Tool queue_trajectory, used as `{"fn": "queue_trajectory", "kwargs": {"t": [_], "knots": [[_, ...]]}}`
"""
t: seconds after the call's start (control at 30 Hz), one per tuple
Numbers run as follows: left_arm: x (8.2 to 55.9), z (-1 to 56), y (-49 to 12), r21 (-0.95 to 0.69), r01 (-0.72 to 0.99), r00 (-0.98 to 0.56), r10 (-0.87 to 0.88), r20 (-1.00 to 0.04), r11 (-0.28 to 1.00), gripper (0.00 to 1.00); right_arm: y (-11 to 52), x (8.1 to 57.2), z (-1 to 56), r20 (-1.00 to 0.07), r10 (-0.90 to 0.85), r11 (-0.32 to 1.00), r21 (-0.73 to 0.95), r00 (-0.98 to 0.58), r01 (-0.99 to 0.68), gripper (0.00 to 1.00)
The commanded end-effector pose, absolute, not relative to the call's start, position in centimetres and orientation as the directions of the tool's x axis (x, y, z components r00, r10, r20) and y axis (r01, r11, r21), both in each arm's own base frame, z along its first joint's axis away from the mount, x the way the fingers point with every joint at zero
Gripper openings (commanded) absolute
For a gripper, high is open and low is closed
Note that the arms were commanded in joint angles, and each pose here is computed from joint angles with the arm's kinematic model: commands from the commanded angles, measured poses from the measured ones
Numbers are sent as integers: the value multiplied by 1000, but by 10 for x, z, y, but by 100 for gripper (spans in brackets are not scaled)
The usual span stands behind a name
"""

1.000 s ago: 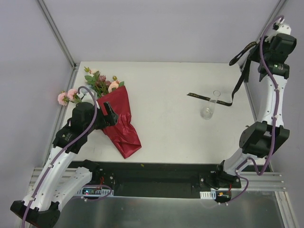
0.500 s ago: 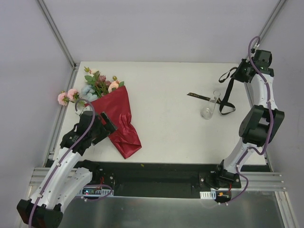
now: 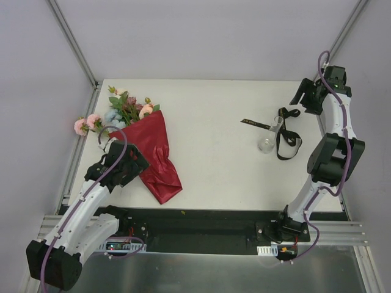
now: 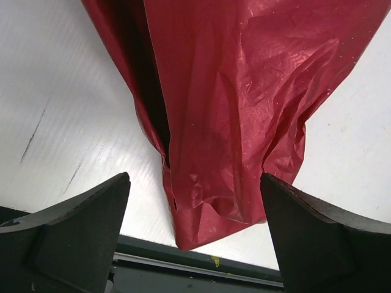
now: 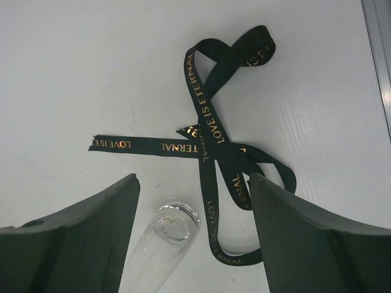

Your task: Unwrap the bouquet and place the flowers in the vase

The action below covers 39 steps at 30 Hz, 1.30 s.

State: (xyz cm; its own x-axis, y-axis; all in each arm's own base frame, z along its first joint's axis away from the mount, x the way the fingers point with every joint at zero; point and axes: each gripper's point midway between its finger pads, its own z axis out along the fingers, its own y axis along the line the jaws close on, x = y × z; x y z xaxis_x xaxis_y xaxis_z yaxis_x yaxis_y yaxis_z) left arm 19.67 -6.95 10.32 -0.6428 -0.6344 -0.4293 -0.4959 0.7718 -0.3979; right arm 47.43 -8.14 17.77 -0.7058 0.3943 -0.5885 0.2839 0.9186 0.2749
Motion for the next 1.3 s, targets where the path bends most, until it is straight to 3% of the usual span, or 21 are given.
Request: {"fn": "queue_trajectory", "kwargs": {"t": [0.0,0.27,0.47,0.53,0.57,0.7,0.83,0.93,1.27], "knots": [[209,108,-66,-405,-493,-615,-637,-464,770,86,-71,454,237,-675,323,946,208,-664,250,78],[226,119,-80,-478,-408,-617,-621,-484,778,47,-17,404,289,-769,223,975,190,-600,120,81],[228,114,-84,-457,-388,-654,-589,-476,800,42,15,350,327,-847,159,986,162,-507,39,82],[227,111,-85,-457,-383,-659,-584,-474,803,38,46,332,344,-876,119,984,166,-468,-61,83],[228,111,-85,-458,-379,-659,-582,-476,804,33,55,325,346,-881,100,983,159,-462,-89,83],[240,126,-98,-504,-295,-667,-553,-499,812,0,103,287,360,-902,66,950,187,-426,-249,84],[261,170,-139,-650,-87,-689,-517,-508,755,0,162,251,349,-886,68,845,296,-458,-446,85],[279,189,-168,-740,-24,-730,-518,-447,672,0,199,241,327,-860,94,764,385,-501,-517,87],[329,202,-287,-833,121,-880,-329,-341,541,2,240,227,292,-816,39,725,420,-576,-546,88]]}}
